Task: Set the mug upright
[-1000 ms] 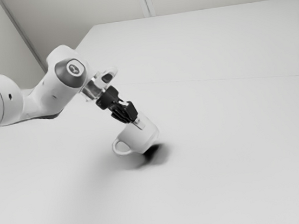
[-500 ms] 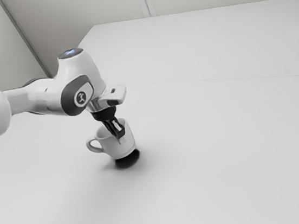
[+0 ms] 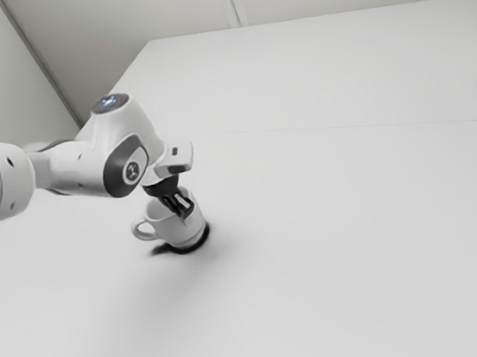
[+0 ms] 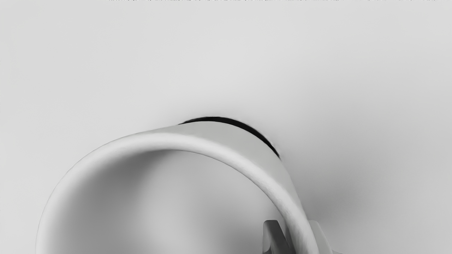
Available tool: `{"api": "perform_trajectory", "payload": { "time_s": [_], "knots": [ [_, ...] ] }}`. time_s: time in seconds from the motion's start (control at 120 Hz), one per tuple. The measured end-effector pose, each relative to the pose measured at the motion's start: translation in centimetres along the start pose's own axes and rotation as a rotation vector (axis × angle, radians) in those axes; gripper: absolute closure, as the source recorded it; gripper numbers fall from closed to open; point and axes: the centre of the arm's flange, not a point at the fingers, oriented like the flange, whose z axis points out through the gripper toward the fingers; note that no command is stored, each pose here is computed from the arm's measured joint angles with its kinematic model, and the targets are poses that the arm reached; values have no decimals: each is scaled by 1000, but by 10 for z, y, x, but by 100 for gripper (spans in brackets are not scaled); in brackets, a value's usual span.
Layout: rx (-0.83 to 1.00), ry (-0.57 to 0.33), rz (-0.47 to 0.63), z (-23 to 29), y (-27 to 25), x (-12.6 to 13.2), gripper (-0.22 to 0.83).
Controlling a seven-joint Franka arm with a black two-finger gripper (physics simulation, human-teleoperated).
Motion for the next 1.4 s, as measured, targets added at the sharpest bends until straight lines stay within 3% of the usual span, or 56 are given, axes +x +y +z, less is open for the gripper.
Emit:
{"api": "perform_trajectory", "payload": {
  "time_s": [0.275, 0.533, 0.842, 0.875, 1.058, 1.208, 1.275, 1.4],
  "knots": [
    [68, 21, 57, 2, 3, 7, 74],
    [45, -14, 46, 15, 17, -32, 76],
    [48, -14, 11, 18, 21, -34, 78],
    [47, -15, 7, 18, 21, -34, 75],
    [30, -11, 0, 15, 23, -33, 36],
    [36, 26, 6, -3, 24, -27, 19],
    [51, 61, 7, -23, 19, -13, 14],
    [75, 111, -28, -94, -7, 40, 9]
  ]
}}
